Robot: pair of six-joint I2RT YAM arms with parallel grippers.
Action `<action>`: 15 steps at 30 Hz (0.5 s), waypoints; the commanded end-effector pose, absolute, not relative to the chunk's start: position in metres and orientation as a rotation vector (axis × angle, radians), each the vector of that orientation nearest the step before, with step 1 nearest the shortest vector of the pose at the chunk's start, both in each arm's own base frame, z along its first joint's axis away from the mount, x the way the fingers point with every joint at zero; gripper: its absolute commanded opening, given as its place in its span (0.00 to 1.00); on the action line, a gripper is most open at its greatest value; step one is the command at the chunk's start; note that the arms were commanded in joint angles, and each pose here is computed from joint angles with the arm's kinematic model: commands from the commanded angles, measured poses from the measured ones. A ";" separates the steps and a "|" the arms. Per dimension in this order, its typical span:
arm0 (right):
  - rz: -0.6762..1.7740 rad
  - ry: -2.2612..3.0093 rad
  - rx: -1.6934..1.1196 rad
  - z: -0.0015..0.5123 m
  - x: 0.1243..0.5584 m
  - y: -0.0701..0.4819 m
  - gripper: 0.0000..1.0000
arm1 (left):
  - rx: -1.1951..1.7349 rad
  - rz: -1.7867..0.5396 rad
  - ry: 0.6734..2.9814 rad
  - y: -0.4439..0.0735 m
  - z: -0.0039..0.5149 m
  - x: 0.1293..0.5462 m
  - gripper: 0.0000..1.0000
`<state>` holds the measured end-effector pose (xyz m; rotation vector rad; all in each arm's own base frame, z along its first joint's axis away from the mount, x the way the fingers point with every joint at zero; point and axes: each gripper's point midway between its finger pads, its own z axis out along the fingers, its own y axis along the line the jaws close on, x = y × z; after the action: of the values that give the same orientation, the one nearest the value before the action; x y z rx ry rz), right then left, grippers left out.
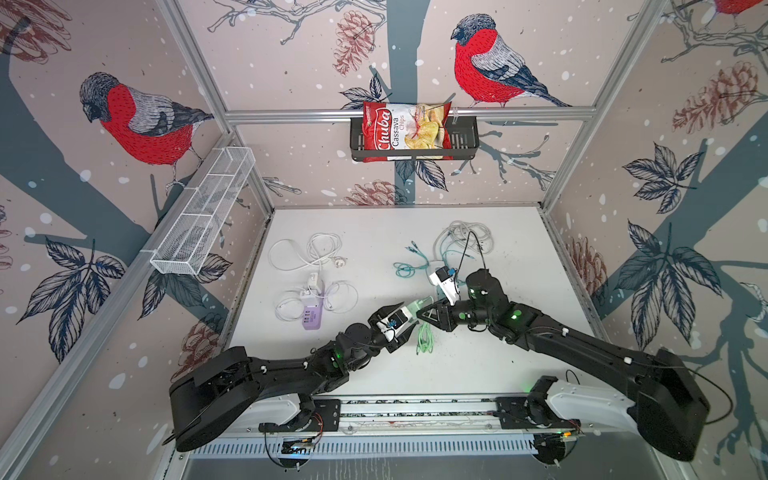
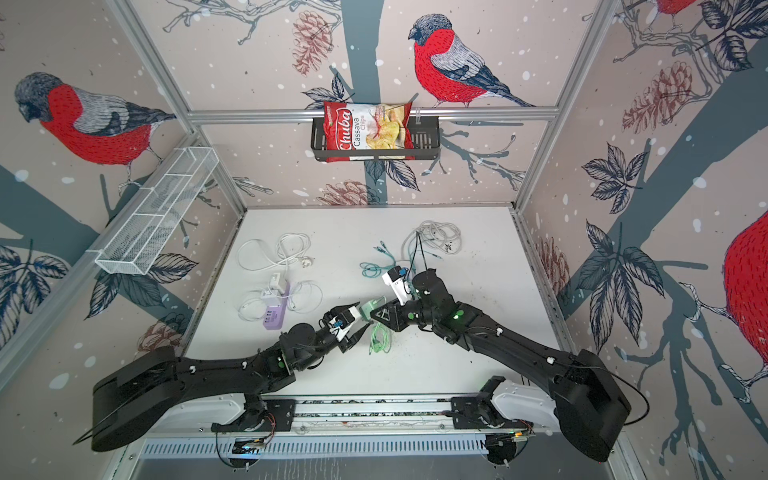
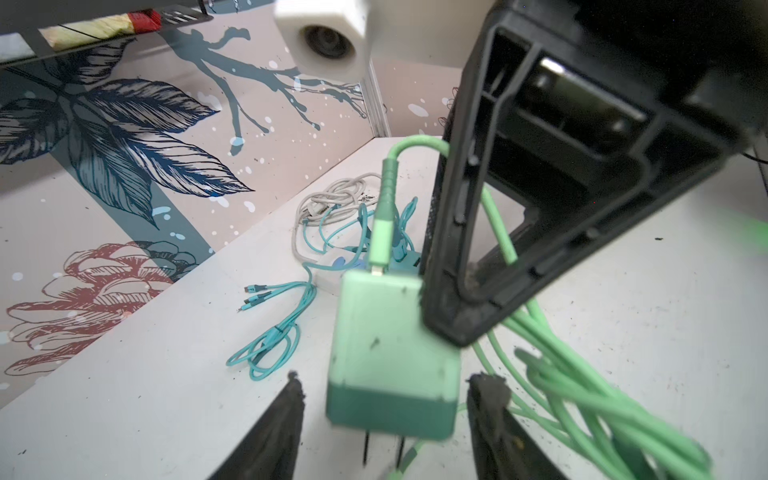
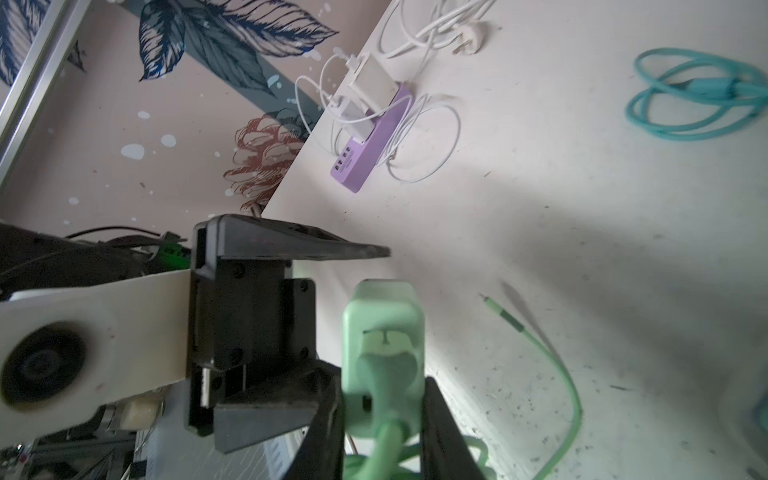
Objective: Insert the plug
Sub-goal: 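Open the left gripper and raise it away while the right gripper holds the charger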
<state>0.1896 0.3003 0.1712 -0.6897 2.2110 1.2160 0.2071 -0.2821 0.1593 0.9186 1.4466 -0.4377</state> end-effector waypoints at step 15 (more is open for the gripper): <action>0.969 2.411 -0.308 0.136 0.195 0.214 0.13 | 0.685 -0.313 1.531 -0.254 0.188 0.291 0.67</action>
<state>0.2001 0.2228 0.1474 -0.3662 2.3596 0.9964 0.2729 -0.2486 0.1775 0.7179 1.5339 -0.2657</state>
